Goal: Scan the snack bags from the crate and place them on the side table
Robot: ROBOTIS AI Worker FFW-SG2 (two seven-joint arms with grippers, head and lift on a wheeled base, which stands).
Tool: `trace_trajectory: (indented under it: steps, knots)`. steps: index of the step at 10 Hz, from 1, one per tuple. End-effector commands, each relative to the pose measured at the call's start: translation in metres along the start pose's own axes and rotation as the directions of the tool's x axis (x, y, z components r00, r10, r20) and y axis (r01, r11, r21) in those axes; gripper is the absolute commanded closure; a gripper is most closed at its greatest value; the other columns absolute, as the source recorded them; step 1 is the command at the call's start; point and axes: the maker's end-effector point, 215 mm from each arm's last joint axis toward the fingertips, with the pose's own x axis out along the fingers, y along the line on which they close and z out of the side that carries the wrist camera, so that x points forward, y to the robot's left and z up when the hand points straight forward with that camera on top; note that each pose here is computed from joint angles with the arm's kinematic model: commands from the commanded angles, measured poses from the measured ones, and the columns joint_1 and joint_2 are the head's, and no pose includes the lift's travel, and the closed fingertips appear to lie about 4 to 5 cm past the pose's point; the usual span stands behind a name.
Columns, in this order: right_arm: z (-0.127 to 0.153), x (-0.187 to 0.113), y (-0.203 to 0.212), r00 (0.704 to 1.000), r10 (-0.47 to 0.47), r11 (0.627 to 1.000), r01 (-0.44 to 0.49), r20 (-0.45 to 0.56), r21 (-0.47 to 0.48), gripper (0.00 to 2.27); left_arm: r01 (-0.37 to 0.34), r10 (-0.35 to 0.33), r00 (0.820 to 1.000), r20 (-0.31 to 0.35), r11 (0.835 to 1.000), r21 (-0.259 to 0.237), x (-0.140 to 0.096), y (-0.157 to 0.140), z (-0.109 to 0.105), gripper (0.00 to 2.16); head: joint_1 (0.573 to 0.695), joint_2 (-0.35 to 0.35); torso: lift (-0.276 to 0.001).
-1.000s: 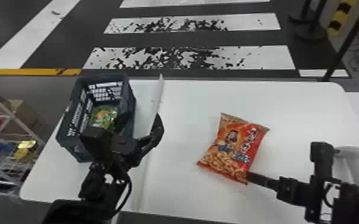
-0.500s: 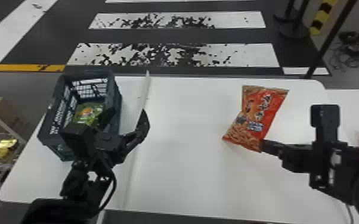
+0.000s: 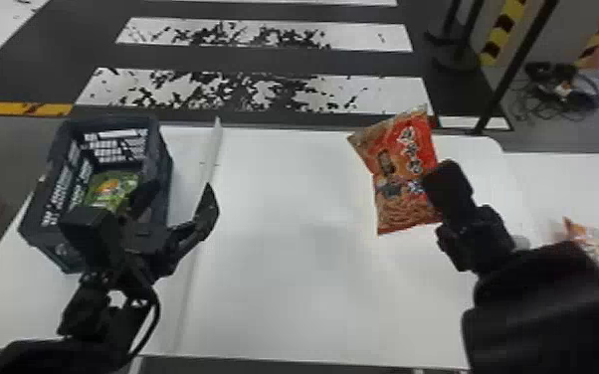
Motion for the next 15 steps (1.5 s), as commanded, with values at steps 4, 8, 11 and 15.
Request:
trace_trajectory:
  steps: [4, 8, 11, 15]
  knots:
    - [-0.001, -0.026, 0.020, 0.945, -0.303, 0.765, 0.319, 0.125, -0.560, 2.26, 0.004, -0.004, 1.000, -0.005, 1.000, -0.005, -0.001, 0.000, -0.002, 0.09, 0.695, -0.024, -0.050]
    - [-0.033, -0.038, 0.088, 0.986, -0.146, 0.694, 0.164, 0.086, -0.702, 2.22, 0.007, -0.007, 1.000, -0.009, 1.000, -0.003, -0.001, 0.000, -0.003, 0.09, 0.695, 0.019, -0.050]
    - [-0.060, -0.056, 0.135, 1.000, 0.020, 0.704, -0.020, -0.009, -0.710, 1.94, 0.007, -0.007, 1.000, -0.007, 1.000, -0.003, -0.001, 0.000, -0.003, 0.09, 0.695, 0.054, -0.050]
    - [-0.065, -0.079, 0.132, 0.990, 0.112, 0.814, -0.141, -0.085, -0.563, 0.00, 0.008, -0.008, 1.000, -0.009, 1.000, -0.005, -0.001, -0.001, -0.004, 0.09, 0.695, 0.082, -0.050]
